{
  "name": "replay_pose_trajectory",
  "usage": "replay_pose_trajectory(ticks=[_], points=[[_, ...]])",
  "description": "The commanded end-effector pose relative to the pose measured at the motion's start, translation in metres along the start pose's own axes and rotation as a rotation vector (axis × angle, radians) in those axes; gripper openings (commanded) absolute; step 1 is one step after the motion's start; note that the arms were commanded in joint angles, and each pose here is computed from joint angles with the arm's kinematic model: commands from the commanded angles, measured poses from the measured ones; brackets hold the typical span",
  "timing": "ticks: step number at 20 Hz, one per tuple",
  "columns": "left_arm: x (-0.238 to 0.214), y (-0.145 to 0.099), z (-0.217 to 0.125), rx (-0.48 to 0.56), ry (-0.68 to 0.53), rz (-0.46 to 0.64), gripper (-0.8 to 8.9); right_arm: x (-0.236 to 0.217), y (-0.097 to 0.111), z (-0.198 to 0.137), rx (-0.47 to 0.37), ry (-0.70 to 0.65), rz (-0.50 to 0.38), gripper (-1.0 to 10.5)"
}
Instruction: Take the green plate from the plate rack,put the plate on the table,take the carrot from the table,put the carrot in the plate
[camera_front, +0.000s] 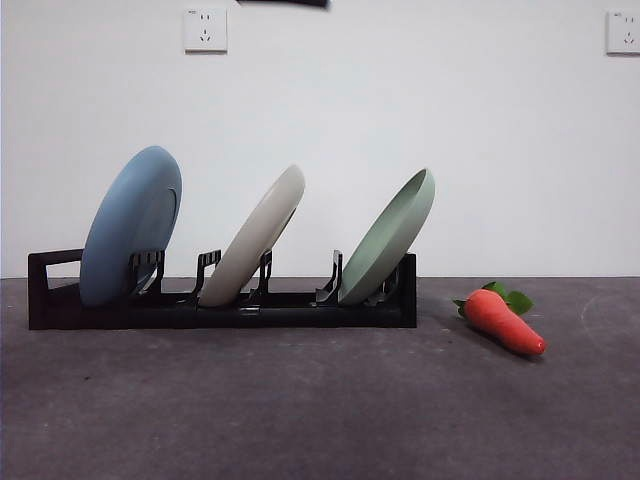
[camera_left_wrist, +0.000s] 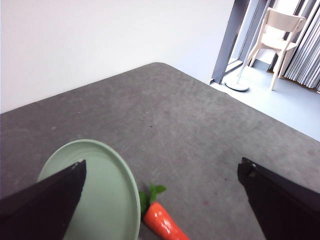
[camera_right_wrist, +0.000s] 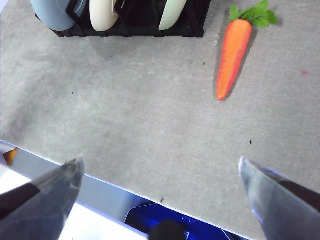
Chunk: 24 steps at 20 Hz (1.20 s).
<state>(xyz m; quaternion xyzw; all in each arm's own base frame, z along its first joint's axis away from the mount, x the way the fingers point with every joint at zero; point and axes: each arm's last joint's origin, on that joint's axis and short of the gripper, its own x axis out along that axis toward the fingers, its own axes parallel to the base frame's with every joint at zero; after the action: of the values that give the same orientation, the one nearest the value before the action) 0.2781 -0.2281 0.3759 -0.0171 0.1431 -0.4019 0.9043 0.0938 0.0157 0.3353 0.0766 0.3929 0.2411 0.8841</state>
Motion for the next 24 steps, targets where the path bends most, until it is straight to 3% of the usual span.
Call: replay_pose_trajectory(ticks=[1,6,14,17,22,24], points=[[0.037,0.002,-0.014,0.009,0.029,0.011,6.23,0.000,0.000,0.000,0.000,-0.001,0.002,6.5],[0.093,0.005,-0.039,0.085,0.084,0.054,6.23,0.000,0.000,0.000,0.010,0.003,0.002,6.5],[0.138,0.014,-0.088,0.083,0.169,0.116,6.21,0.001,0.000,0.000,0.013,0.009,-0.001,6.5],[0.141,0.013,-0.093,0.085,0.181,0.111,4.45,0.001,0.000,0.000,0.013,0.009,-0.002,6.5],[0.143,0.012,-0.102,0.081,0.231,0.114,3.86,0.001,0.000,0.000,0.013,0.009,-0.002,6.5],[0.145,0.013,-0.108,0.077,0.270,0.109,2.58,0.001,0.000,0.000,0.013,0.009,-0.002,6.5]])
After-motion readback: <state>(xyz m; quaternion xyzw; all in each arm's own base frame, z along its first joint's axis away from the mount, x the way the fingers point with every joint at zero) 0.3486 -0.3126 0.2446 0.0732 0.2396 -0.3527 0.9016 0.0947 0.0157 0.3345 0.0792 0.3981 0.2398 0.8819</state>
